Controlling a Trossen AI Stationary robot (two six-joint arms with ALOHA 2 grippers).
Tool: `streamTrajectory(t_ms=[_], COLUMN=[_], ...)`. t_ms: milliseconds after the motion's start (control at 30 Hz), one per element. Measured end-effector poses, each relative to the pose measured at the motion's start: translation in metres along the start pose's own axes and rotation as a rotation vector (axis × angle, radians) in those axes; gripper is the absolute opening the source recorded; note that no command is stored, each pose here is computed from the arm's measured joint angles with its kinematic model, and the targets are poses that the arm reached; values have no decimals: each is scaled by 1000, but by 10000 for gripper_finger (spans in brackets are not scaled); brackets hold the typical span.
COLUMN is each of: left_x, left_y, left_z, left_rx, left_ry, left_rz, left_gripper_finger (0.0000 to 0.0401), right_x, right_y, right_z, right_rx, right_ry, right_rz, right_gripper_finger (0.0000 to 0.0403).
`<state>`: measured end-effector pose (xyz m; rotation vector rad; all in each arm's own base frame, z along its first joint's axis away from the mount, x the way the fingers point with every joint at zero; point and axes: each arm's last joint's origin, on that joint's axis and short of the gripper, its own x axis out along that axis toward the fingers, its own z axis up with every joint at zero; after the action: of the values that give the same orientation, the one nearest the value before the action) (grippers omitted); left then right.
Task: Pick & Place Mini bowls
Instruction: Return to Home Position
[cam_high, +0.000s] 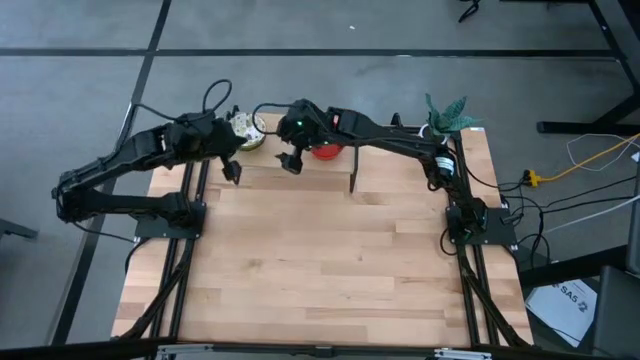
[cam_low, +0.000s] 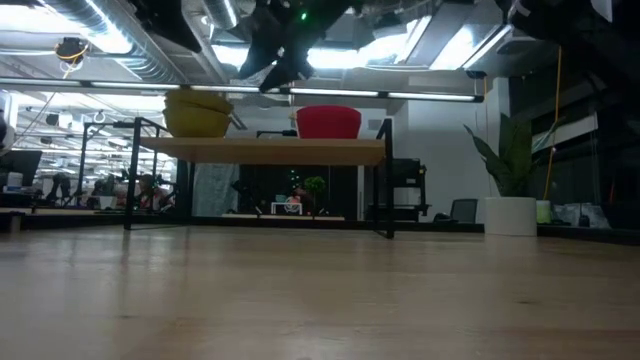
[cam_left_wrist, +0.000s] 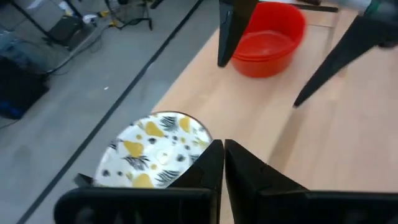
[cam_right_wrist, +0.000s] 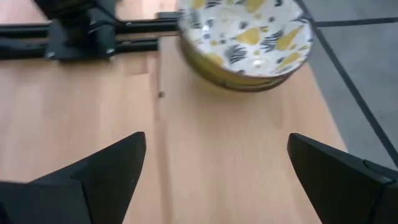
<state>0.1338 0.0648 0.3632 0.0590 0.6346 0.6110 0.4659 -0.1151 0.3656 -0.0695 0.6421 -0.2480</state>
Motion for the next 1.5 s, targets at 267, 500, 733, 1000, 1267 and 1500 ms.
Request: streamTrajectory(t_ms=[267, 500, 733, 1000, 1267, 1500], left_x=[-19, -36, -49, -52, -41, -50], left_y=[-11, -20, -26, -25, -25, -23], left_z=[-10, -26, -51, -91, -124, -129], left_rx=[-35, -63, -89, -146, -191, -235], left_ry=[17, 87, 19, -56, -110, -342], left_rz=[-149, -339, -456, -482, -420, -601], left_gripper_finger=[19, 16, 22, 17, 19, 20], right_x=[-24, -36, -45, -52, -62, -55], right_y=[32, 71, 107, 132, 152, 154], right_z=[-1, -8, -9, -15, -37, -57], right_rx=[6, -39, -93, 22, -158, -199], right_ry=[81, 189, 195, 262, 442, 564], right_rz=[66, 150, 259, 242, 315, 372], right_gripper_finger=[389, 389, 389, 389, 389, 389])
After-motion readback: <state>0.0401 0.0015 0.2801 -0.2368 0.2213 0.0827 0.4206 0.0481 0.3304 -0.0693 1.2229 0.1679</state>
